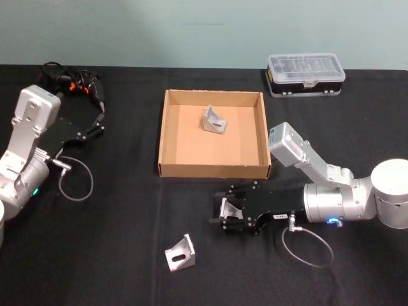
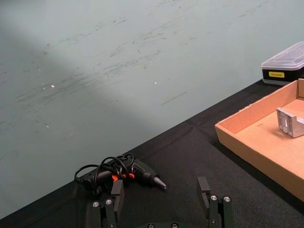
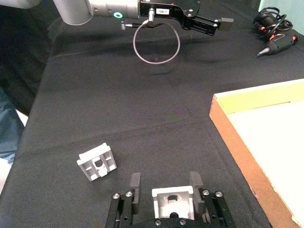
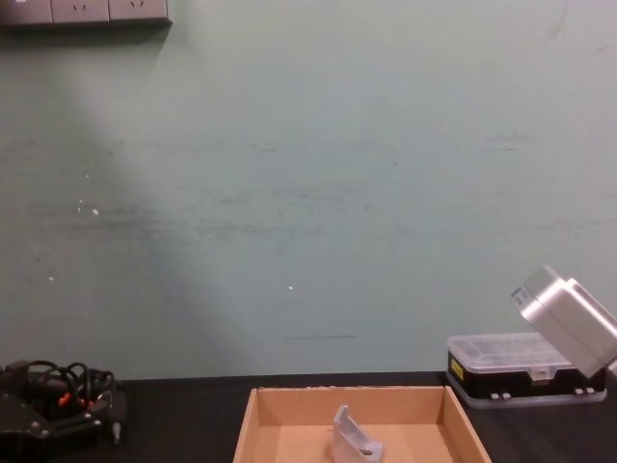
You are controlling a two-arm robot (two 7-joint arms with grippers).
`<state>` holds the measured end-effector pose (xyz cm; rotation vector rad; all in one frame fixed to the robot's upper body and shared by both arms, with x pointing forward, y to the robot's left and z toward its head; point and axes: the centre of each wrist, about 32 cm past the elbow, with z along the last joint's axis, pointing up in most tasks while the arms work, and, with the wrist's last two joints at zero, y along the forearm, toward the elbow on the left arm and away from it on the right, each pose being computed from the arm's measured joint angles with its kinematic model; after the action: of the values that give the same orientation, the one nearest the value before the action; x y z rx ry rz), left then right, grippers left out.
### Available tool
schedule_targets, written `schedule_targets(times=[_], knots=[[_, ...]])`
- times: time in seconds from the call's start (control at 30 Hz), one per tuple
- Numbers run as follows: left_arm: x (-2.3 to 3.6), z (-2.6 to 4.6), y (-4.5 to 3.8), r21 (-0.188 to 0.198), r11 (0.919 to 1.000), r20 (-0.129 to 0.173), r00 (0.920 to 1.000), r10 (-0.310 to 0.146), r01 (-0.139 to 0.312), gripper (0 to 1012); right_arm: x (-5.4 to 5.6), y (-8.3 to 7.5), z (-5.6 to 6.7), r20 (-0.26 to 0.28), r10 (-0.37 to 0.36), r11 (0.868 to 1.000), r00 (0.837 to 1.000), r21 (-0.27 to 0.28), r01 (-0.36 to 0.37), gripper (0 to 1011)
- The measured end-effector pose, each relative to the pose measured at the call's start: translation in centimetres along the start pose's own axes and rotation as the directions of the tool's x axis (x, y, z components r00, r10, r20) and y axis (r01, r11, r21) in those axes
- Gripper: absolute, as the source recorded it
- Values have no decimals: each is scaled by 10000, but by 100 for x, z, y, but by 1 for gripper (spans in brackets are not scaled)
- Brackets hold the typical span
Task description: Use one hand to pick up the angle iron from the table and place it into the box.
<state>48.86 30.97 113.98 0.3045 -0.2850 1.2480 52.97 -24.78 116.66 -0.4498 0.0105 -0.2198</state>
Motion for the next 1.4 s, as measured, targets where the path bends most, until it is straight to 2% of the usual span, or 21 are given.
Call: schedule_targets(times=[0.2,0.5,0.7,0.8,0.83,0.9,1.03,1.17,1.27,1.4], knots=[[0,0,0,-1,10000,1,10000,0,0,1000,0,-6,-4,25,18,10000,10000,11,-18,476],[0,0,0,0,10000,0,10000,0,0,1000,10,-36,27,89,-31,9999,10000,96,30,461],[0,0,0,0,10000,0,10000,0,0,1000,10,-117,157,301,-273,9982,9992,545,256,461],[0,0,0,-1,10000,0,10000,1,-1,1000,26,-185,276,555,-765,9932,9955,916,712,461],[0,0,0,-1,10000,0,10000,1,-1,1000,26,-185,276,555,-765,9932,9955,916,712,461],[0,0,0,0,10000,0,10000,0,0,1000,61,-227,355,684,-1288,9857,9893,1183,1202,461],[0,0,0,0,10000,0,10000,0,0,1000,105,-251,417,814,-1958,9731,9773,1399,1833,461],[0,0,0,0,10000,0,10000,0,0,1000,193,-241,471,957,-2918,9488,9517,1549,2754,461],[0,0,0,0,10000,0,10000,0,0,1000,260,-198,477,996,-3311,9374,9383,1481,3151,461],[0,0,0,0,10000,0,10000,0,0,1000,339,-134,470,1004,-3551,9304,9294,1341,3411,461]])
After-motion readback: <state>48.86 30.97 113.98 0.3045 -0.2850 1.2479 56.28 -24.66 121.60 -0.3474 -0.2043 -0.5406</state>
